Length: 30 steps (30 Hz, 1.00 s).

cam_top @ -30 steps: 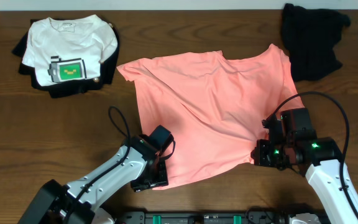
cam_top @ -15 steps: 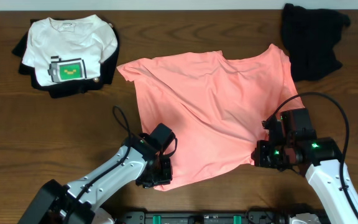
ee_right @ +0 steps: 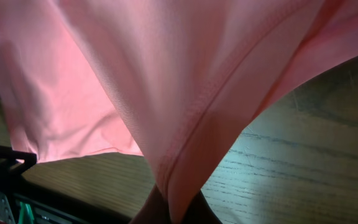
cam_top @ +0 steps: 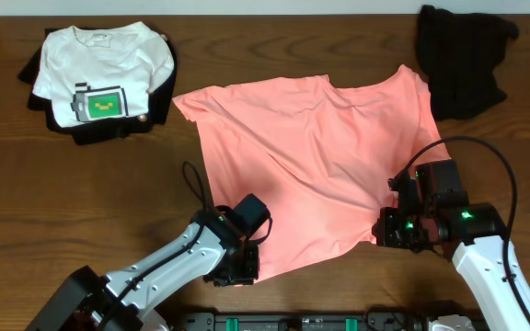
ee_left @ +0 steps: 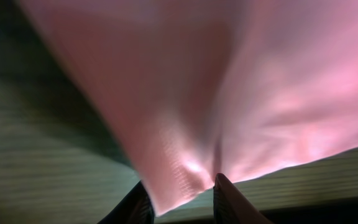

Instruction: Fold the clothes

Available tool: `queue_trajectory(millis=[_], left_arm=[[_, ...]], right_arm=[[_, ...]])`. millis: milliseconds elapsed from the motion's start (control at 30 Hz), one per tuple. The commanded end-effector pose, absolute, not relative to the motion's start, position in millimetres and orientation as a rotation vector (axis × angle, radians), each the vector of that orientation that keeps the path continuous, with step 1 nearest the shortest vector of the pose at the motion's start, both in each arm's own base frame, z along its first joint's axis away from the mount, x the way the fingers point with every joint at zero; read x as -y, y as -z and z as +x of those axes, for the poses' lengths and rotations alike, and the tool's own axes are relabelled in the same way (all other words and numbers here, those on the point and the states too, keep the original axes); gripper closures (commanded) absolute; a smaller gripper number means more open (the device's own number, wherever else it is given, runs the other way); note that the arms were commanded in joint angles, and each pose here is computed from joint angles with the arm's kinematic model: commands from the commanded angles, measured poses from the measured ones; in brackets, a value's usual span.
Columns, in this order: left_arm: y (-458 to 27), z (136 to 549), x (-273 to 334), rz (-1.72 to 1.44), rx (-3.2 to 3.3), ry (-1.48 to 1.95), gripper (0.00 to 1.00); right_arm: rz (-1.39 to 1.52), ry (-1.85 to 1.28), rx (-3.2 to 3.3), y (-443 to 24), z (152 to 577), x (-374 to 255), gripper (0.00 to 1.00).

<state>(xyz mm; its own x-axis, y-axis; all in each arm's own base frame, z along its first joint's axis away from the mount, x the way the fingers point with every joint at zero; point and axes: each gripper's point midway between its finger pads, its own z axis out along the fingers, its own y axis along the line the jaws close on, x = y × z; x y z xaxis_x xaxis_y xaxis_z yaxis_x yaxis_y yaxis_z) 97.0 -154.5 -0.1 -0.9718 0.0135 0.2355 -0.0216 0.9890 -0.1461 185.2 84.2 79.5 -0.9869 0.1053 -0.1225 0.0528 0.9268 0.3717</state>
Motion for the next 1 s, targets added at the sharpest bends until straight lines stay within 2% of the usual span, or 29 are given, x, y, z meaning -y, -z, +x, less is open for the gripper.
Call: queue_trajectory(millis=[0,433,500,600,667,967], left_arm=[[4.9,94.5,141.1,0.028,2.905,-0.117,0.69],[11.9,93.7,148.1,0.041,2.930,-0.143,0.70],[11.9,94.0,148.4,0.040,2.931,-0.145,0.77],[11.9,94.4,148.8,0.040,2.933,-0.148,0.81],[11.9,94.4,148.8,0.040,2.933,-0.148,0.94],[4.6,104.0,153.1,-0.027,2.952,-0.183,0.94]], right_arm=[[0.113,-0.558,-2.918,-86.2,191.0,-82.9,0.99],[0.112,-0.559,-2.915,-86.4,191.6,-83.1,0.99],[0.112,-0.559,-2.914,-86.4,191.9,-83.1,0.99],[0.113,-0.559,-2.914,-86.4,191.9,-83.1,0.99],[0.112,-0.559,-2.914,-86.4,191.9,-83.1,0.99],[0.103,-0.561,-2.882,-88.8,199.3,-84.0,0.99]])
